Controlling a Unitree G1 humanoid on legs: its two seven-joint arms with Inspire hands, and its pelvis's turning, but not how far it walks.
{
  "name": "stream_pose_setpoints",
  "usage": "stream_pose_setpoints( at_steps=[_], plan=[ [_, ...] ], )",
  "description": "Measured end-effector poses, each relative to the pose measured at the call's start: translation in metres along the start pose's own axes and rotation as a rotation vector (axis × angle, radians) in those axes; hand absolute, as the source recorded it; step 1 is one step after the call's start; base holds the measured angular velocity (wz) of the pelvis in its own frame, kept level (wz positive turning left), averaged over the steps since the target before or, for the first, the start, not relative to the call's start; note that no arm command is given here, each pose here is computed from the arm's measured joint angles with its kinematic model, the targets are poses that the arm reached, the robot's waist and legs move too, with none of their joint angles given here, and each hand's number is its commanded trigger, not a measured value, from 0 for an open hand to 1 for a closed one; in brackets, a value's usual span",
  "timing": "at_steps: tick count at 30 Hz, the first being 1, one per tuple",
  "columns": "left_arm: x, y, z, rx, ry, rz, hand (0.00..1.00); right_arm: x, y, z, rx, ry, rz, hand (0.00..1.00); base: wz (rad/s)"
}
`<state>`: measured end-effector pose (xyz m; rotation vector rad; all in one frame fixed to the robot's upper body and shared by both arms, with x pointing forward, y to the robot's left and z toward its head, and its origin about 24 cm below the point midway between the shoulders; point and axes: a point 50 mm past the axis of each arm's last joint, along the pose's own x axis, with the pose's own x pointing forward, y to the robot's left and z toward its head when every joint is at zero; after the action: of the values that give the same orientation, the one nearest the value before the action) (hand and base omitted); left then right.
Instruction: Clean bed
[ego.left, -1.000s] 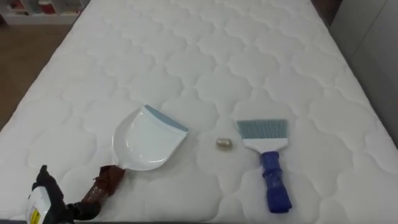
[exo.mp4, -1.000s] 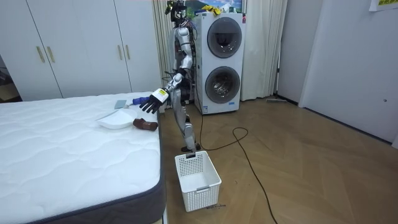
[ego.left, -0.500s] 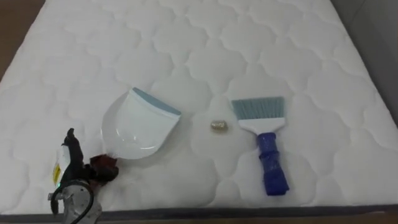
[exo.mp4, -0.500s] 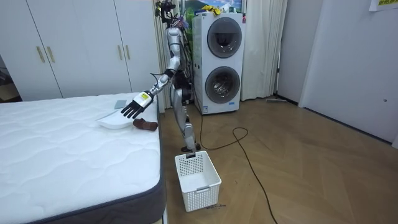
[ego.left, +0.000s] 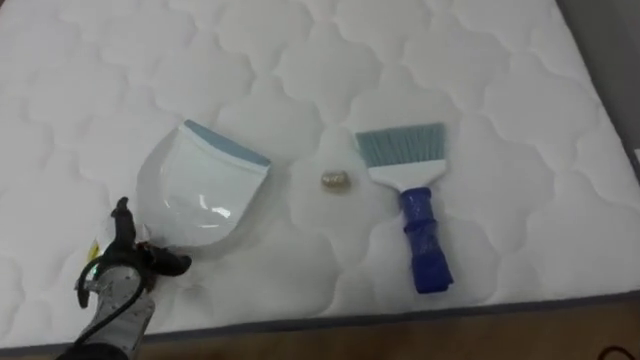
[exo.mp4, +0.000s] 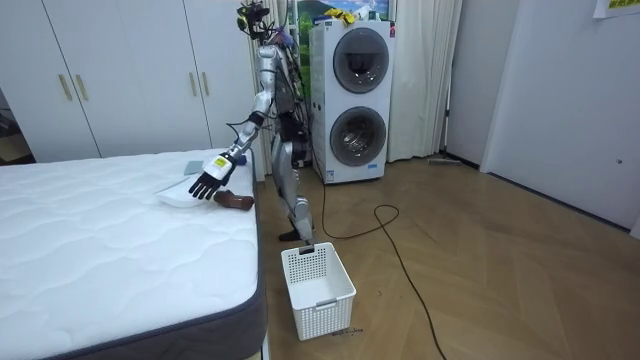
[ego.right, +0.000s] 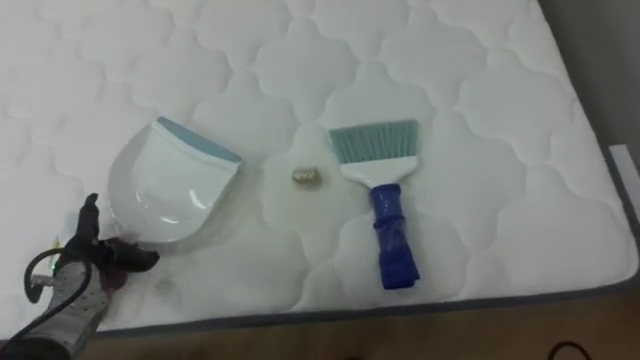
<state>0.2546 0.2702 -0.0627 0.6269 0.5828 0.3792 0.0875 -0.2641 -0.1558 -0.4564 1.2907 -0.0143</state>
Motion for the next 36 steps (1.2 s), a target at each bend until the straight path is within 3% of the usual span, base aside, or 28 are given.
stream_pose_setpoints(
  at_steps=[14, 36],
  plan=[
    [-0.003, -0.009, -0.016, 0.002, 0.085, -0.108, 0.0, 0.002, -0.003, 0.022, -0.045, -0.033, -0.007, 0.0, 0.05],
    [-0.002, -0.004, -0.022, 0.08, 0.115, -0.111, 0.0, 0.002, 0.001, 0.025, 0.014, -0.042, 0.018, 0.0, 0.01]
  ],
)
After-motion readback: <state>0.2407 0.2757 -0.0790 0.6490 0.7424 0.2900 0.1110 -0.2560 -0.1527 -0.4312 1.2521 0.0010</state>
